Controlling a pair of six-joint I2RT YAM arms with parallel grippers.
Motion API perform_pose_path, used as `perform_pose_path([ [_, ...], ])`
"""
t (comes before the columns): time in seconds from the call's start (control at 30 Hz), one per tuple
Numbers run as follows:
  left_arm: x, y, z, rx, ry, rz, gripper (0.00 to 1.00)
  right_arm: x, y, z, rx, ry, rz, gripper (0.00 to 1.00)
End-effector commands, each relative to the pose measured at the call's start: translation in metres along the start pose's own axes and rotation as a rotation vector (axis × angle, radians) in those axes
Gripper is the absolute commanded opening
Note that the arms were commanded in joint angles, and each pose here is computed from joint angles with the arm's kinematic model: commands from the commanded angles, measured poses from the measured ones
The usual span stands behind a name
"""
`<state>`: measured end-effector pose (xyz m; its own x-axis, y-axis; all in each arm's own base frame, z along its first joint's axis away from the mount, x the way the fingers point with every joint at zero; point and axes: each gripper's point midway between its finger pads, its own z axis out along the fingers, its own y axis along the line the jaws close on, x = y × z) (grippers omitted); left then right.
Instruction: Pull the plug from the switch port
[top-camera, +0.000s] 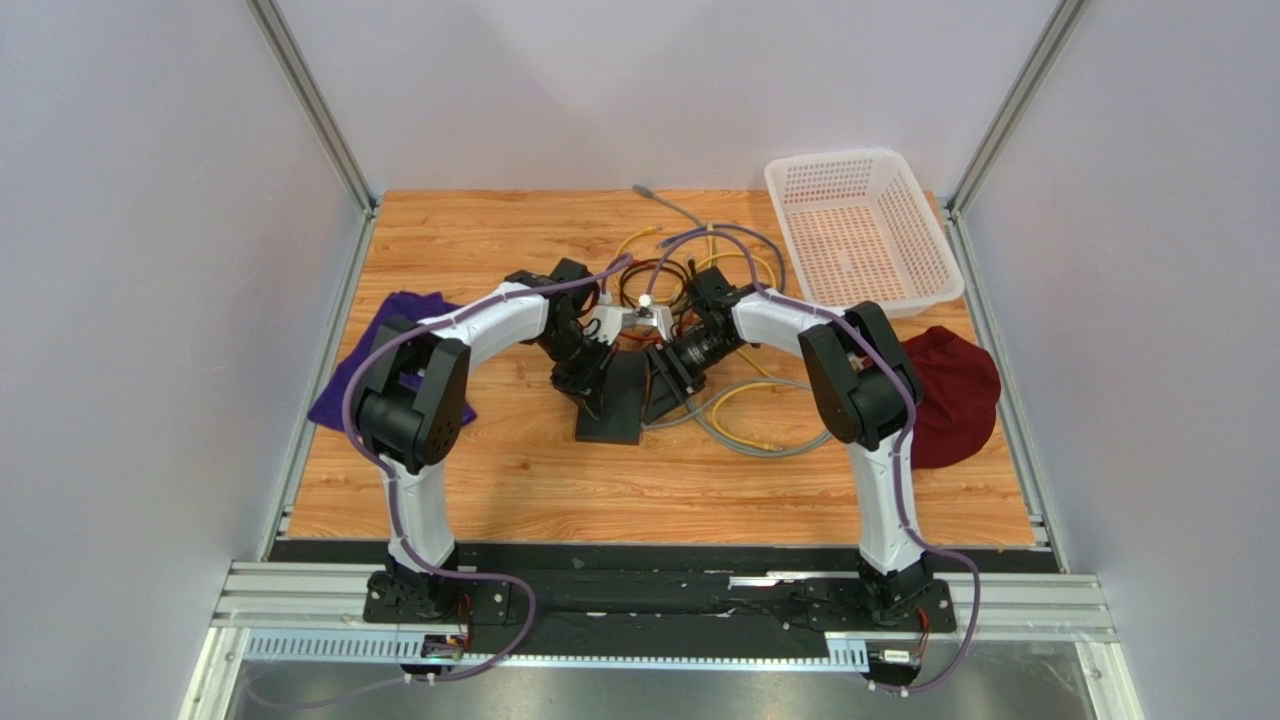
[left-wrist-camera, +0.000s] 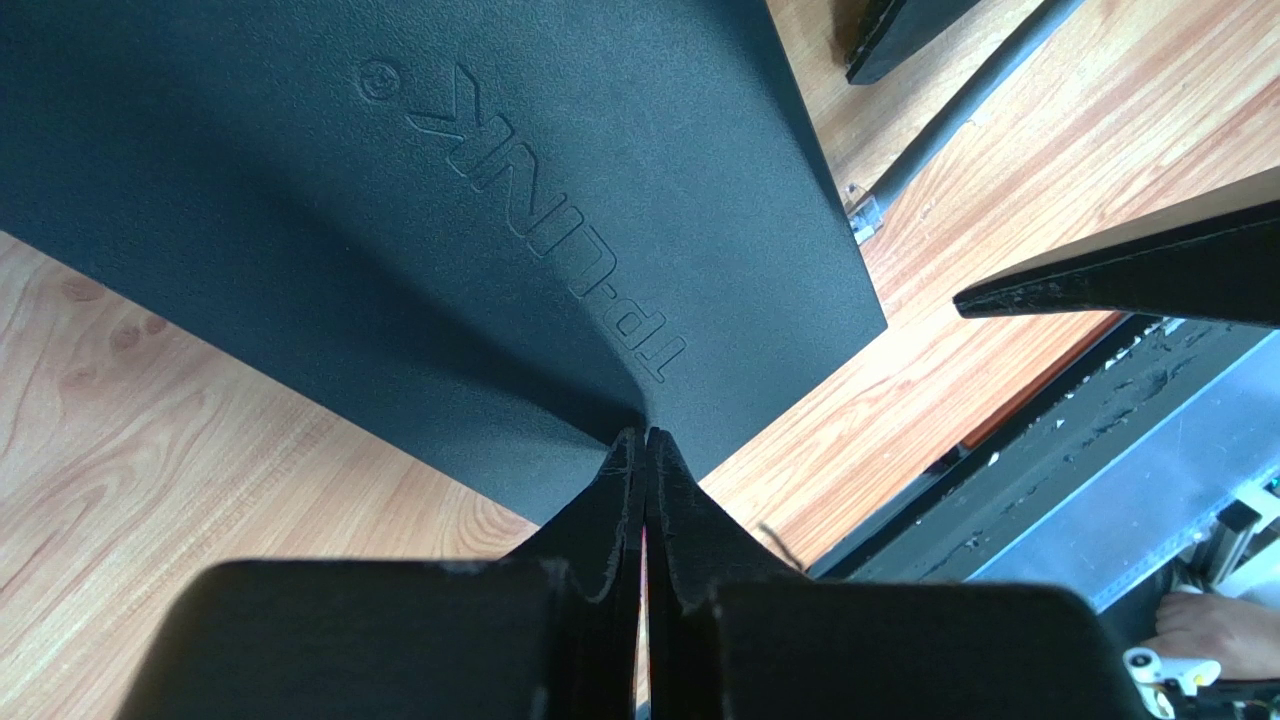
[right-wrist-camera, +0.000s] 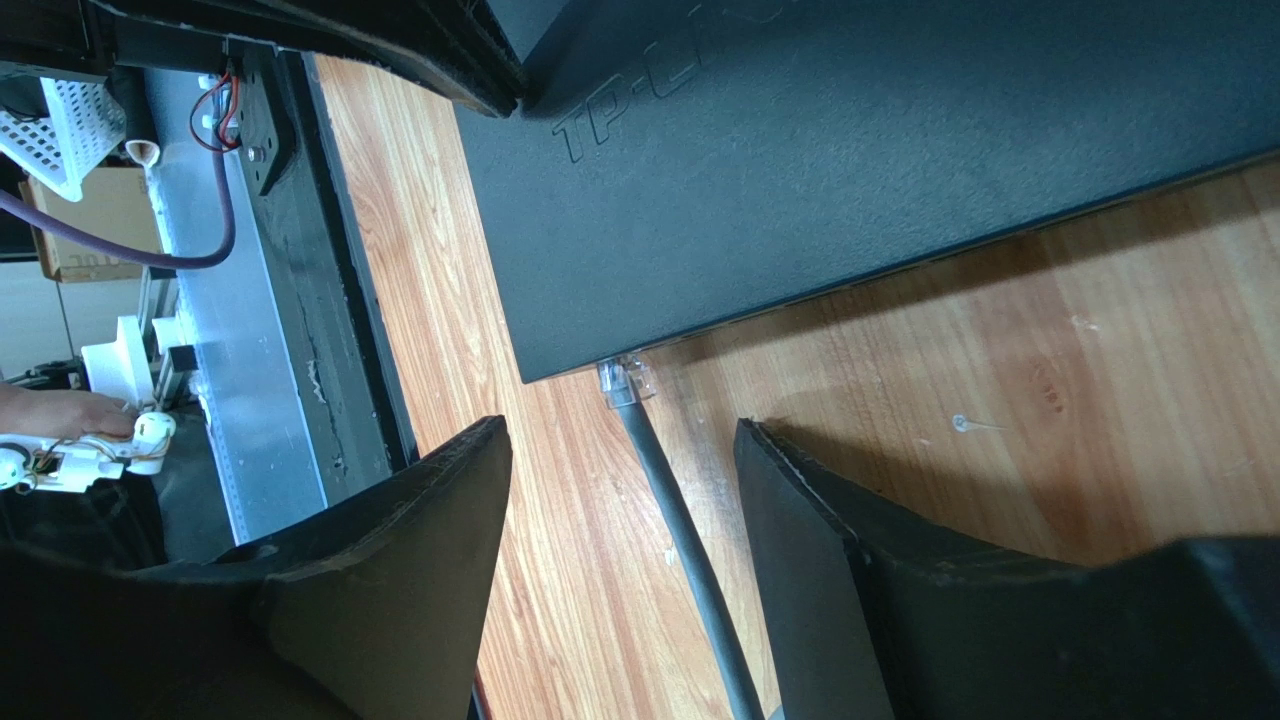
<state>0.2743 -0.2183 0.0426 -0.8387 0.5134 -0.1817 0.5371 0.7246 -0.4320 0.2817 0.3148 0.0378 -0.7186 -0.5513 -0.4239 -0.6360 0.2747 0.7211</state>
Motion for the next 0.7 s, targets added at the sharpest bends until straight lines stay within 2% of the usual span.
perform_pose_path([
  [0.0, -0.004, 0.011, 0.006, -0.041, 0.004, 0.035, 0.00, -0.001, -0.003, 0.014, -0.006, 0.024, -0.029, 0.62],
  [0.13, -0.004, 0.013, 0.005, -0.052, 0.006, 0.035, 0.00, 0.000, -0.002, 0.017, -0.026, 0.029, -0.035, 0.57],
  [0.47, -0.004, 0.010, 0.004, -0.034, -0.003, 0.025, 0.00, 0.007, -0.005, 0.023, -0.058, 0.040, -0.025, 0.51],
  [0.67, 0.017, 0.008, -0.002, 0.012, 0.037, -0.005, 0.00, 0.008, -0.007, 0.024, -0.059, 0.041, -0.018, 0.49],
])
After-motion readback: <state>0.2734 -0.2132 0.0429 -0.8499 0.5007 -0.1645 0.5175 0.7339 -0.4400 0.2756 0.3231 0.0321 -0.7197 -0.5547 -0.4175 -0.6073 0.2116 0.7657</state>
